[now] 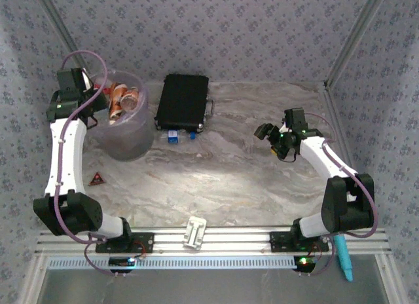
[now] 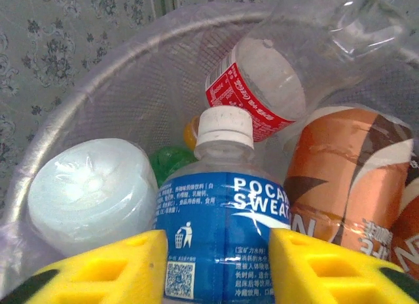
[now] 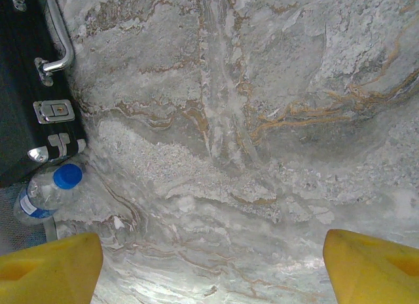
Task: Put the plastic bottles in the bin
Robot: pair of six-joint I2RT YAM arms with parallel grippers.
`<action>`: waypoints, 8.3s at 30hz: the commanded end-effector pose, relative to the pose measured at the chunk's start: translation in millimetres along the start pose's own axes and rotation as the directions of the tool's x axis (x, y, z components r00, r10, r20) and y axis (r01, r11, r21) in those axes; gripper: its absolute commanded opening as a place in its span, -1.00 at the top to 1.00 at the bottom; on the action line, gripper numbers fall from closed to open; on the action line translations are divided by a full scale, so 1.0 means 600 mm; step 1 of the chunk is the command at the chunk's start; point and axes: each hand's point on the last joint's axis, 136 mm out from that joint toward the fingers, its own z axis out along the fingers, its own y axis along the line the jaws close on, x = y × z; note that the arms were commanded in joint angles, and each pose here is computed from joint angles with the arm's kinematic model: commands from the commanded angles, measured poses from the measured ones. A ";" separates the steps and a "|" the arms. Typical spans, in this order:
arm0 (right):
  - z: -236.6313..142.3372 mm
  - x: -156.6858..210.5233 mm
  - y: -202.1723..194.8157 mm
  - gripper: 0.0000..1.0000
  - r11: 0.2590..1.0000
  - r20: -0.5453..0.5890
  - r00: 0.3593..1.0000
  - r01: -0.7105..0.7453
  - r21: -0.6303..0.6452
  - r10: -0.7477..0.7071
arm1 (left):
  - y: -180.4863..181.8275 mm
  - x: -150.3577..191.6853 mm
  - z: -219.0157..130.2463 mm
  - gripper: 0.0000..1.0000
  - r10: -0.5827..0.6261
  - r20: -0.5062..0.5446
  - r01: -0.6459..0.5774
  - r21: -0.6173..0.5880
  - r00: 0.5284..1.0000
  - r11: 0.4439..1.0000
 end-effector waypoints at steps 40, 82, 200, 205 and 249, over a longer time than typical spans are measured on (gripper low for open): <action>-0.038 -0.016 -0.020 -0.78 1.000 0.033 0.999 0.003 -0.015 -0.003 | -0.501 0.342 -0.011 -0.91 -0.235 -0.320 0.354 0.393 0.918 0.849; -0.101 -0.011 -0.064 -0.78 0.999 0.040 0.998 -0.040 0.020 0.039 | -0.372 0.434 0.232 -0.61 -0.617 -0.266 0.646 0.027 0.741 0.763; -0.070 -0.030 -0.060 -0.78 1.000 0.046 0.999 -0.004 0.025 0.002 | -0.090 0.010 -0.042 0.22 0.115 -0.206 -0.059 0.259 0.972 0.964; -0.065 -0.032 -0.054 -0.78 1.000 0.040 0.999 0.006 0.024 -0.007 | -0.082 0.015 -0.038 -0.35 0.132 -0.218 -0.078 0.237 0.967 0.968; -0.060 -0.025 -0.028 -0.78 0.999 0.029 0.999 0.036 0.017 -0.037 | -0.021 0.278 -0.026 -0.72 -0.277 0.139 0.258 0.135 0.951 0.957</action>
